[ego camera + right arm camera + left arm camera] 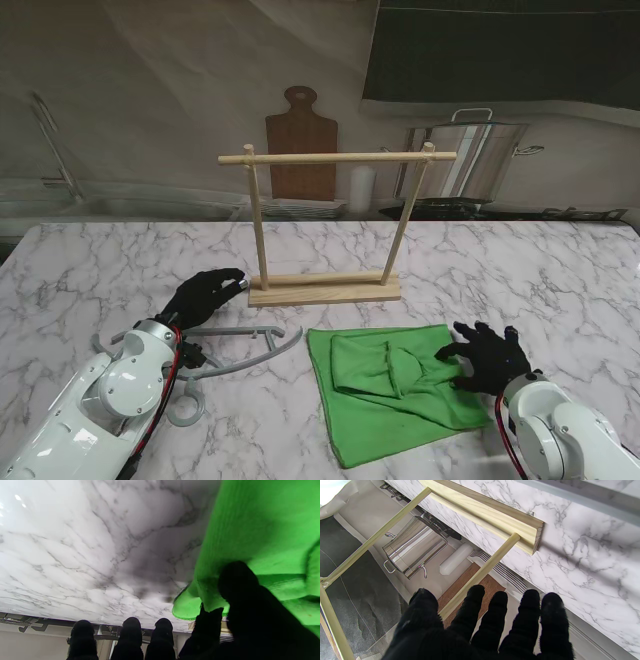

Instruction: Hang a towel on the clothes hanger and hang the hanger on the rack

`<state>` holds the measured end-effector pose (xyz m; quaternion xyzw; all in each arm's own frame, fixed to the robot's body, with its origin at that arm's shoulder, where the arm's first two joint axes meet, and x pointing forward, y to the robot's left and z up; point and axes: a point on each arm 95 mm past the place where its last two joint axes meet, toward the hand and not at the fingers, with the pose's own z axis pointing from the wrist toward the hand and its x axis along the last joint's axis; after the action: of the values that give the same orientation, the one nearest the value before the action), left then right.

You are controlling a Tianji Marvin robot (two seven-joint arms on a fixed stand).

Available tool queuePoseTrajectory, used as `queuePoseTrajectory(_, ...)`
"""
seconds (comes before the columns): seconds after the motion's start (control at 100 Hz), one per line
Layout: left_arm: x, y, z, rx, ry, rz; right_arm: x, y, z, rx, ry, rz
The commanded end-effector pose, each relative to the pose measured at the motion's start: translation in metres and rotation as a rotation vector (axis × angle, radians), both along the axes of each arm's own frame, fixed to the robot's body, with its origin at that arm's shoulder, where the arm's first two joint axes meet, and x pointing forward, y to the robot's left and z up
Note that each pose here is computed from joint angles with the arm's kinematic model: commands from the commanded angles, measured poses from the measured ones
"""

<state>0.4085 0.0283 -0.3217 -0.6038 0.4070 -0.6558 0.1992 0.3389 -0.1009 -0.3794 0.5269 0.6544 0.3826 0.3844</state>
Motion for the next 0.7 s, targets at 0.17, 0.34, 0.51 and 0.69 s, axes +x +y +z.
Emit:
queuePoseTrajectory(0.17,0.000,-0.002,-0.001,0.002,0.005,-0.013,-0.010,0.002,-0.023,0.063,-0.016,-0.011)
queuePoseTrajectory(0.34,0.000,-0.002,-0.001,0.001,0.001,-0.012,-0.010,0.007,-0.019,0.129,-0.104,-0.007)
queuePoseTrajectory(0.51,0.000,-0.002,-0.001,0.000,0.000,-0.013,-0.008,0.011,-0.015,0.202,-0.182,-0.005)
queuePoseTrajectory(0.69,0.000,-0.002,-0.001,-0.001,0.001,-0.015,-0.008,0.014,-0.004,0.255,-0.236,-0.008)
